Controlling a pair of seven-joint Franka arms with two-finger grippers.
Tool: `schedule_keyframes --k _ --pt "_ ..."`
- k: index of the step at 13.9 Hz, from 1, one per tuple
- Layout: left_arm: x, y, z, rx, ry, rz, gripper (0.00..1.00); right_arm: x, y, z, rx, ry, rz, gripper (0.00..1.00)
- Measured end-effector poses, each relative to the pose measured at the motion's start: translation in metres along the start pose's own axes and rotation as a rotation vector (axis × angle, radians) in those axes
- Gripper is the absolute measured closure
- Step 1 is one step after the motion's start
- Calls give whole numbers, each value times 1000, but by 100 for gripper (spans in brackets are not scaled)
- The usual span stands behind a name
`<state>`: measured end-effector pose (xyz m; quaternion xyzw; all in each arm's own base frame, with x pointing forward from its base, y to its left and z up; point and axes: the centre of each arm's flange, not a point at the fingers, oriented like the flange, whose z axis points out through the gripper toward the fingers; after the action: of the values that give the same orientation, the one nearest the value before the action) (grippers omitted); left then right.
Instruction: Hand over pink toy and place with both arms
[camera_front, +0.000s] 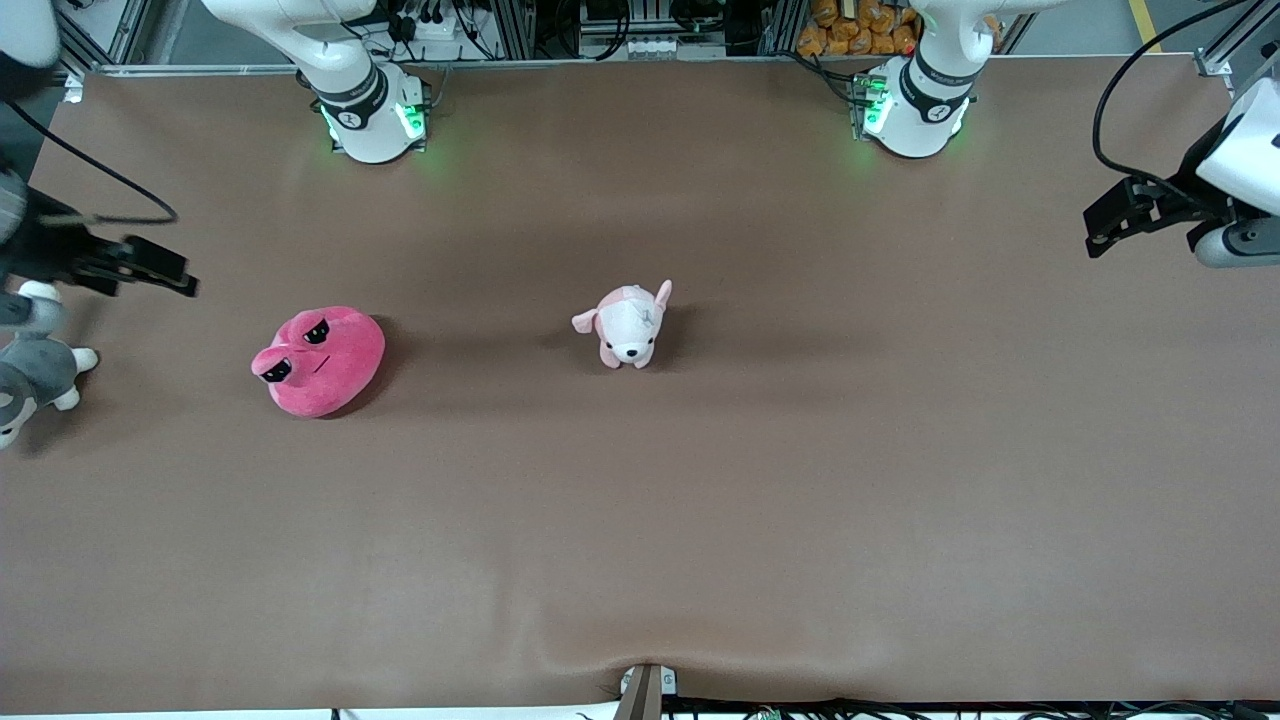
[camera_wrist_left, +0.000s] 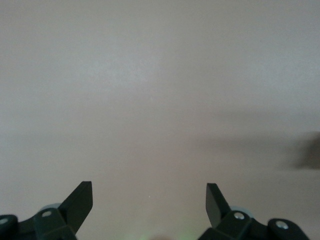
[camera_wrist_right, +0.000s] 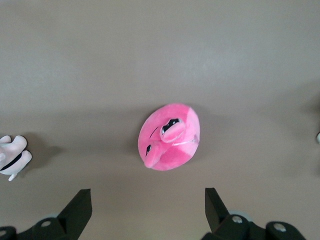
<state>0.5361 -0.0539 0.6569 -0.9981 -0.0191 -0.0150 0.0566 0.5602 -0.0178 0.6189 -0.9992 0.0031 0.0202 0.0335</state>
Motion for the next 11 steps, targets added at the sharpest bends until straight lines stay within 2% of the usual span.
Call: schedule_keyframes --k 3,5,7,11 --pt "-8 -7 1 -13 -9 -65 0 -16 5 -26 -8 -5 -17 0" --pt "-8 -7 2 -16 -13 -86 0 -28 2 -36 -35 -22 -9 0" --pt "-8 -8 3 -16 -14 -93 0 -34 -9 -40 -60 -35 -5 0" --pt "-8 -6 1 -17 -11 -87 0 -40 -15 -44 -68 -37 -1 0"
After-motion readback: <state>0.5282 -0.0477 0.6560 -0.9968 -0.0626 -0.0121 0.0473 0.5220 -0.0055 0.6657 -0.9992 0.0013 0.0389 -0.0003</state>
